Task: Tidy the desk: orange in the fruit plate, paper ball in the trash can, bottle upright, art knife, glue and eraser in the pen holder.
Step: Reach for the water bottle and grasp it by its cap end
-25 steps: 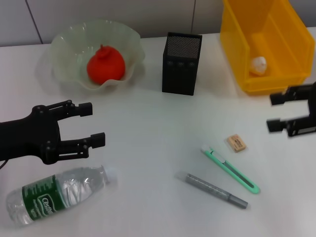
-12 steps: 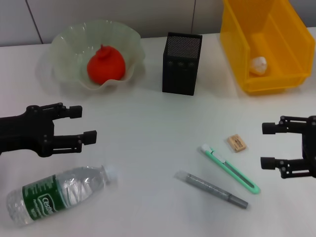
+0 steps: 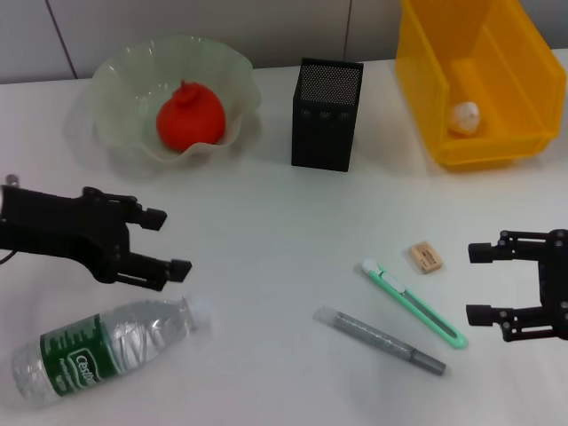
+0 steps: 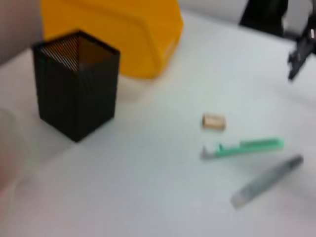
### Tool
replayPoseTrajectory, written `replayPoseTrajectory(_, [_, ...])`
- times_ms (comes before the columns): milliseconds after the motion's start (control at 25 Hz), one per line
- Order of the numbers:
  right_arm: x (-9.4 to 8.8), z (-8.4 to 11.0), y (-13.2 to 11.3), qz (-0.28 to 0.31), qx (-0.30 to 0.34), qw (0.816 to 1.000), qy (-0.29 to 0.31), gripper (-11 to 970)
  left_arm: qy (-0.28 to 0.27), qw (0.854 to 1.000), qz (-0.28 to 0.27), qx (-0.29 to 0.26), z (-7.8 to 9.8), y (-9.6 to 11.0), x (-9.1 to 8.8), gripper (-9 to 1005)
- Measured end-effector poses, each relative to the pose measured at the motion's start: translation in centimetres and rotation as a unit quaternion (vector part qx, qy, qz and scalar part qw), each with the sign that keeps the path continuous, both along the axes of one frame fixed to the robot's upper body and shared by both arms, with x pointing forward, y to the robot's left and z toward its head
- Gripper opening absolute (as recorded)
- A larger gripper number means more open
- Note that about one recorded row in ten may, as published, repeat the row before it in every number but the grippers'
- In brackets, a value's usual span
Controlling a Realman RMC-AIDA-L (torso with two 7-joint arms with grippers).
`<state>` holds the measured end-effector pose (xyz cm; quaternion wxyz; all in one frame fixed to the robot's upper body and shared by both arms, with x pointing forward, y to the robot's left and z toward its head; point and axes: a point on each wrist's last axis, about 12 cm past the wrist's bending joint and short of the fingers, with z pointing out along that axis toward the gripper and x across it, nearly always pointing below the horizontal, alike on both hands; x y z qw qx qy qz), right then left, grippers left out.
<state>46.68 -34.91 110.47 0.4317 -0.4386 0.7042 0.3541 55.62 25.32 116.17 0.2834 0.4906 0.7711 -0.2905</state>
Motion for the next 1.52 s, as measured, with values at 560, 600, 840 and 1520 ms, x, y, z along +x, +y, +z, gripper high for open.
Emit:
replayPoseTrajectory(560, [0.8, 0.1, -0.2, -0.019, -0.014, 1.0, -0.008, 787, 0.01, 0.979, -0.058, 0.196, 3.4, -7.7, 0.8, 827])
replayPoseTrajectory(600, [0.9, 0.1, -0.2, -0.019, -0.014, 1.0, -0.009, 787, 0.012, 0.978, -0.059, 0.201, 3.3, -7.9, 0.7, 827])
replayPoseTrajectory(840, [1.3, 0.3, 0.0, -0.018, -0.016, 1.0, -0.012, 786, 0.02, 0.964, -0.056, 0.259, 2.2, -9.8, 0.3, 826])
replayPoseTrajectory(1520, [1.6, 0.1, 0.8, -0.004, -0.016, 1.0, -0.011, 787, 0.014, 0.947, -0.038, 0.319, -1.1, -11.8, -0.7, 825])
